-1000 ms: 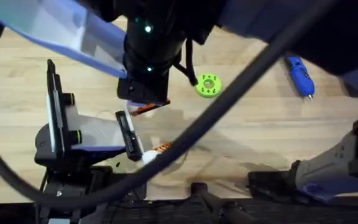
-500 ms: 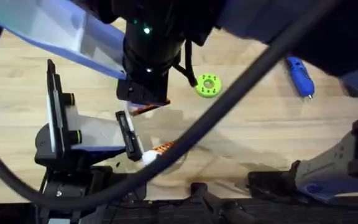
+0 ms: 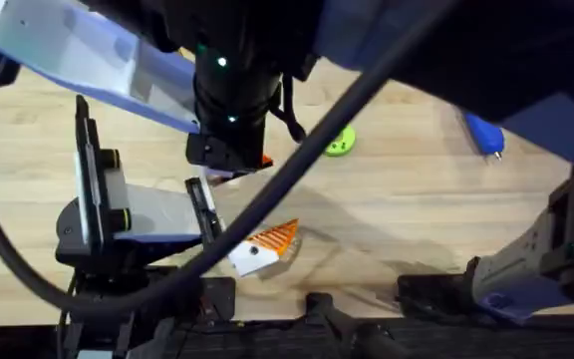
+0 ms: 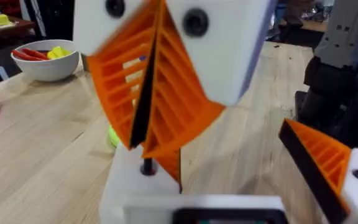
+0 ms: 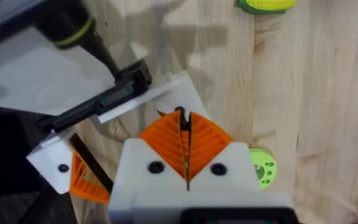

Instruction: Pick up the gripper from the table and insert it into the empty holder that is missing its gripper. Then pick up a screw, insert it into the mounting hole, and use the screwdriver to tighten it. Finally, clean up the table by picking up the vegetable and placing it into the bucket.

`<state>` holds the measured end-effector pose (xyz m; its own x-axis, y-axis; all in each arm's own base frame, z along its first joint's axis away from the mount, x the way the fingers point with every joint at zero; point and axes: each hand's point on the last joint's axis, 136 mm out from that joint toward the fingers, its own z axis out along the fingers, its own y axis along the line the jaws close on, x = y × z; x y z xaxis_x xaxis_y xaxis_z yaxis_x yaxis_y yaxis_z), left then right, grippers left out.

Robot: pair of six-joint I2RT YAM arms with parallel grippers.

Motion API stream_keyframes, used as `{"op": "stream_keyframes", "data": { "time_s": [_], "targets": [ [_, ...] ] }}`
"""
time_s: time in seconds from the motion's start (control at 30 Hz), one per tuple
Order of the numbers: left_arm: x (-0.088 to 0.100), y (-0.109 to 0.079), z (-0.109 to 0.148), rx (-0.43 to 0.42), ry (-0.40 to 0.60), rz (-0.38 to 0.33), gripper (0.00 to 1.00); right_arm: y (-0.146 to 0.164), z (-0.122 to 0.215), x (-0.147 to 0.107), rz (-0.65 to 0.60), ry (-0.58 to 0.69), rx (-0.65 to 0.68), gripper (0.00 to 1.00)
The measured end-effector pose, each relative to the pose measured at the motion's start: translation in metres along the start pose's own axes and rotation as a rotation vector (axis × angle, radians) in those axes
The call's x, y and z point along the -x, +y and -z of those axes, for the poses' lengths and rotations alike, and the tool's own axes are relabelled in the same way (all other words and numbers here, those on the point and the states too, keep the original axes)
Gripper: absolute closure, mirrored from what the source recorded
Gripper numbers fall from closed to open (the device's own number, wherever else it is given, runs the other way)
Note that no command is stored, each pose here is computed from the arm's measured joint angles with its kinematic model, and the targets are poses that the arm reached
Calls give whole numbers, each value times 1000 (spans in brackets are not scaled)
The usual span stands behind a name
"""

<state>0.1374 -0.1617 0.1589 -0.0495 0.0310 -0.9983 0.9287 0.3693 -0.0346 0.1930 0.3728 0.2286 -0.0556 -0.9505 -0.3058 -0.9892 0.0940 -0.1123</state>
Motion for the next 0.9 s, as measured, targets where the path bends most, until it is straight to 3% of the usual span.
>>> {"op": "stream_keyframes", "data": {
  "time_s": [0.9],
  "targets": [
    [0, 0, 0, 0, 1, 9, 15, 3, -13, 3, 10, 24, 6, 996]
  ]
}}
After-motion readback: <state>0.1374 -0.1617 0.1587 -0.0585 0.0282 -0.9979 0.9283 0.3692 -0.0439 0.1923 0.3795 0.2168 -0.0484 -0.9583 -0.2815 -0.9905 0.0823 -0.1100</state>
